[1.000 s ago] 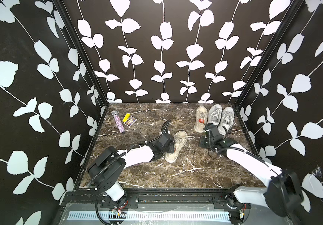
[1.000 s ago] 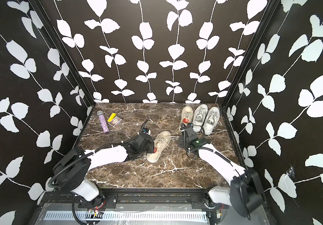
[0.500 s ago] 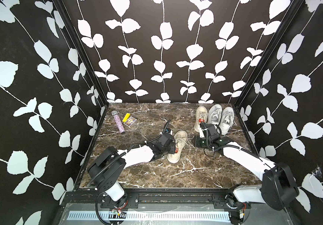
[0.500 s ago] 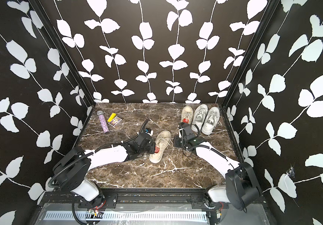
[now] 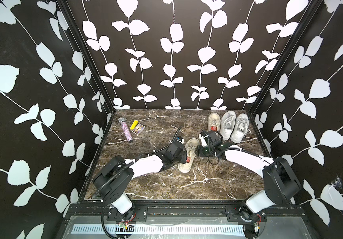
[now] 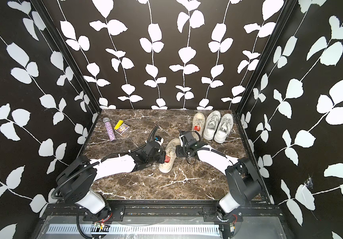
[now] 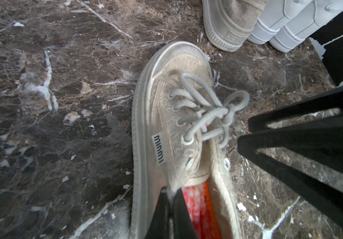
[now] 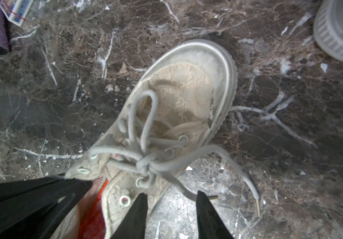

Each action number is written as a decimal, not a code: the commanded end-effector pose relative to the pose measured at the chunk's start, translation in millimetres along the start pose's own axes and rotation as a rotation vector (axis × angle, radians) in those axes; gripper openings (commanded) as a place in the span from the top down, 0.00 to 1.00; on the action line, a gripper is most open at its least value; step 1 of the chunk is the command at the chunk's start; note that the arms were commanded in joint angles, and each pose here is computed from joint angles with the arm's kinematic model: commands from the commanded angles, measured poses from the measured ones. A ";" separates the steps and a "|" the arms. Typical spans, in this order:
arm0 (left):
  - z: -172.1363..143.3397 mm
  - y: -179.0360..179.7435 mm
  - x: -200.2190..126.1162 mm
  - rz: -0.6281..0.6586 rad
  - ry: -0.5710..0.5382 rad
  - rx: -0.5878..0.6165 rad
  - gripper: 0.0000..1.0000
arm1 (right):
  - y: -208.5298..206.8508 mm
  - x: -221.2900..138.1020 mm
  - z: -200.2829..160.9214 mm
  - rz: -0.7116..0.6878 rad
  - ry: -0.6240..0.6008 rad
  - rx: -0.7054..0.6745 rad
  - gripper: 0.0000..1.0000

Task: Remove the insole from the shoe
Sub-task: Untie the shoelace on the shoe.

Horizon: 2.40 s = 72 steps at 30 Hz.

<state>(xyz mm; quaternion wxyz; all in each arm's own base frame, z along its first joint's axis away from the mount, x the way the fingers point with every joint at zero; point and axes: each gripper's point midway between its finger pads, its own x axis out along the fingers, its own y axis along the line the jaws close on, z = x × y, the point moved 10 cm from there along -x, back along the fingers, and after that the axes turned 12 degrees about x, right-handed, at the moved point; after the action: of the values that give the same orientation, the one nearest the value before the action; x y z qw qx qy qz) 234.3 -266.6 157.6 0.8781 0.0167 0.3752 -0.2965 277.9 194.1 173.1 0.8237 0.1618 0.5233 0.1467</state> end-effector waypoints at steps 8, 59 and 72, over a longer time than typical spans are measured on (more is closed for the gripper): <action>14.1 -3.9 -5.3 -0.039 -0.092 -0.010 1.00 | -0.2 22.7 3.9 -0.030 0.024 -0.004 0.63; 3.7 29.6 -10.3 0.097 -0.071 -0.087 1.00 | -44.2 -46.0 -5.9 -0.190 -0.149 0.112 1.00; 4.5 34.7 -11.9 0.093 -0.075 -0.097 1.00 | -72.7 -64.5 -13.4 -0.247 -0.212 0.205 1.00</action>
<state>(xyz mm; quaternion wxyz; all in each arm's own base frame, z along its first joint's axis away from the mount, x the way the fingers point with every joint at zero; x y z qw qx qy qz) 247.9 -237.3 149.9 0.8942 -0.0030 0.3759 -0.2432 244.3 103.3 188.2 0.8643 0.1823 0.4679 -0.0300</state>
